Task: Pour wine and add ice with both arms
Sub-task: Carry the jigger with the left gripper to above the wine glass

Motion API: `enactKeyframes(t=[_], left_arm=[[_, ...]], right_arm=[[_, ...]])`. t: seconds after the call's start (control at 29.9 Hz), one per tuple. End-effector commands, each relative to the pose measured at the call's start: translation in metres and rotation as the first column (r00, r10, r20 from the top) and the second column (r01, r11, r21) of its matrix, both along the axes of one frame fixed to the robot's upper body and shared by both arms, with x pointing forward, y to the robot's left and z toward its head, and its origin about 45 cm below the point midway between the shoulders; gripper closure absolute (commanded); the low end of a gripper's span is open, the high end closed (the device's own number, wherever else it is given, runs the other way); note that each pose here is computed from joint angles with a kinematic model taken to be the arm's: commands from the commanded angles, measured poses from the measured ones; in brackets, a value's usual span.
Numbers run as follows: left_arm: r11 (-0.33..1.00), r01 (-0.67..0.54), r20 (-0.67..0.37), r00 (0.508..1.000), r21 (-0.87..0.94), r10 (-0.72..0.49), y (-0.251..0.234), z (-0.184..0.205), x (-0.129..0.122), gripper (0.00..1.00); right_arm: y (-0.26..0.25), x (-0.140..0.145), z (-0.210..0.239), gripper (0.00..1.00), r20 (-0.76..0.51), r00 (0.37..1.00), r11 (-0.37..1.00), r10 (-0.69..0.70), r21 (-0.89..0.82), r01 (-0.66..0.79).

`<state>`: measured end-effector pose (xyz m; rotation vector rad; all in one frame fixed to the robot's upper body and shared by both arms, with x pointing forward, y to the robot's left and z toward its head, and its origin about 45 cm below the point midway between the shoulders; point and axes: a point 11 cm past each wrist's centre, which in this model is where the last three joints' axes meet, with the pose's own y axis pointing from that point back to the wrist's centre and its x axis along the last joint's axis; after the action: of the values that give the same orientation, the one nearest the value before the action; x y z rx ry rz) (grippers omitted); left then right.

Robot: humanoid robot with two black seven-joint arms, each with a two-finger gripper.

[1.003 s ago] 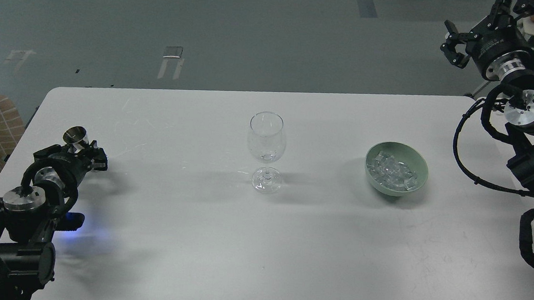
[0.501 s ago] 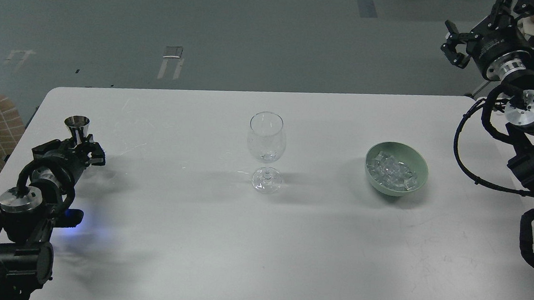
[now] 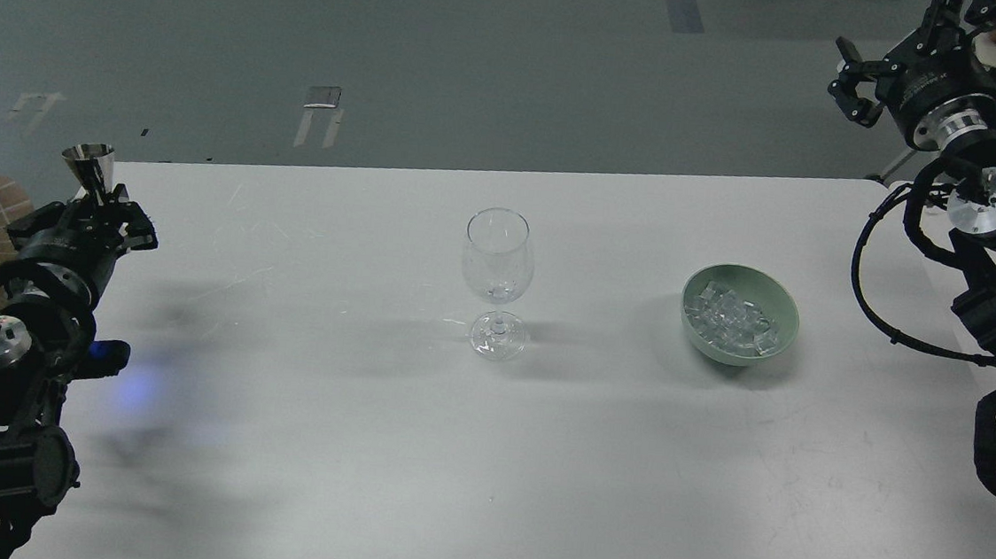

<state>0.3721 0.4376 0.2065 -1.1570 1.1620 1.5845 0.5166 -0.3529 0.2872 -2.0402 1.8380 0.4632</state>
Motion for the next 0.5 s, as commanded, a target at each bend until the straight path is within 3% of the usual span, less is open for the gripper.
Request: enactKeyframes(t=[0.0,0.47], left_arm=[[0.998,0.056,0.049,0.997,0.013,-0.057,-0.009,0.018,0.005,0.84],[0.986,0.149,0.212,0.964,0.07,-0.161,-0.042,0.064,0.004,1.0]], right_arm=[[-0.001,-0.001,-0.002,0.0,-0.002,1.0,1.0,-0.003,-0.001,0.003],[-0.016,-0.004,-0.001,0.0,-0.004,1.0,1.0,-0.024,-0.014,0.024]])
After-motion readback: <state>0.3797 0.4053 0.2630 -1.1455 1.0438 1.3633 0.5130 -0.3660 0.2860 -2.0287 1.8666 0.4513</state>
